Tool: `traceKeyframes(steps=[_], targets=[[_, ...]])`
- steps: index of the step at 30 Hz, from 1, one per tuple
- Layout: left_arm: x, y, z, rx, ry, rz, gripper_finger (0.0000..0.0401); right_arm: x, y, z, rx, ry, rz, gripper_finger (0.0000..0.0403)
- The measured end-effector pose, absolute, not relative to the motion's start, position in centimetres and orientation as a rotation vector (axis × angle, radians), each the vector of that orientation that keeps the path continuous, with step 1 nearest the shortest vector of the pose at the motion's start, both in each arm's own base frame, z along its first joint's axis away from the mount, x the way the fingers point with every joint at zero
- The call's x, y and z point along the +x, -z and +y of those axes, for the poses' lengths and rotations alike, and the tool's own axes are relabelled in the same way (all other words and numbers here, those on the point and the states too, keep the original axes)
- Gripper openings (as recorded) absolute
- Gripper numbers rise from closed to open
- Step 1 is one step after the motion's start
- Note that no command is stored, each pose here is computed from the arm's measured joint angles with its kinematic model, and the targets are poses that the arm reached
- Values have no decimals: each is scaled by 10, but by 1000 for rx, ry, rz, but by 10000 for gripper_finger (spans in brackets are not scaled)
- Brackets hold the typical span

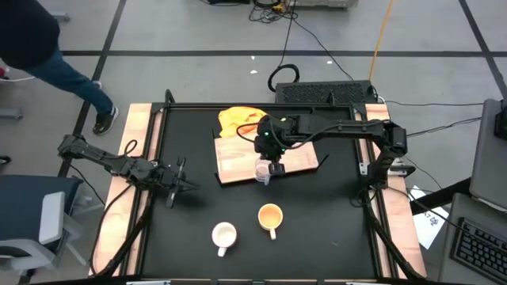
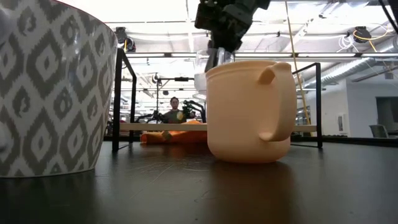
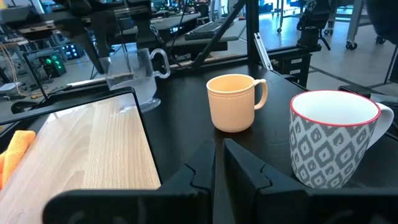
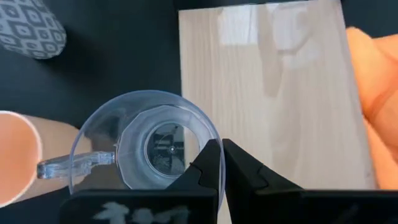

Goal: Stack small to large cups/mugs on shelf
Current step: Put the transparent mug on the shelf

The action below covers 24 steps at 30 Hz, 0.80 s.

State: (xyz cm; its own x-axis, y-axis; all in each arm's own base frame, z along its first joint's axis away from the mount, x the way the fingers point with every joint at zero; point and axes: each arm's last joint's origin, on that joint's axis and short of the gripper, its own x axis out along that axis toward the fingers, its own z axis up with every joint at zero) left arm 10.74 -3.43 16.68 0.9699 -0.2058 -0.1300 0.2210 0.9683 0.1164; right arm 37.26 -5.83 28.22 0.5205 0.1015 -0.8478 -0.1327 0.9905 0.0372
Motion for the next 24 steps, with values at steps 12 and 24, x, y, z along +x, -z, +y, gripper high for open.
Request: traceKeyframes(steps=[12, 24], targets=[[107, -167, -34, 130, 216, 117, 35, 411, -284, -78, -74, -145, 1012, 0], [107, -167, -34, 130, 216, 117, 35, 431, -259, -106, -56, -123, 1076, 0]])
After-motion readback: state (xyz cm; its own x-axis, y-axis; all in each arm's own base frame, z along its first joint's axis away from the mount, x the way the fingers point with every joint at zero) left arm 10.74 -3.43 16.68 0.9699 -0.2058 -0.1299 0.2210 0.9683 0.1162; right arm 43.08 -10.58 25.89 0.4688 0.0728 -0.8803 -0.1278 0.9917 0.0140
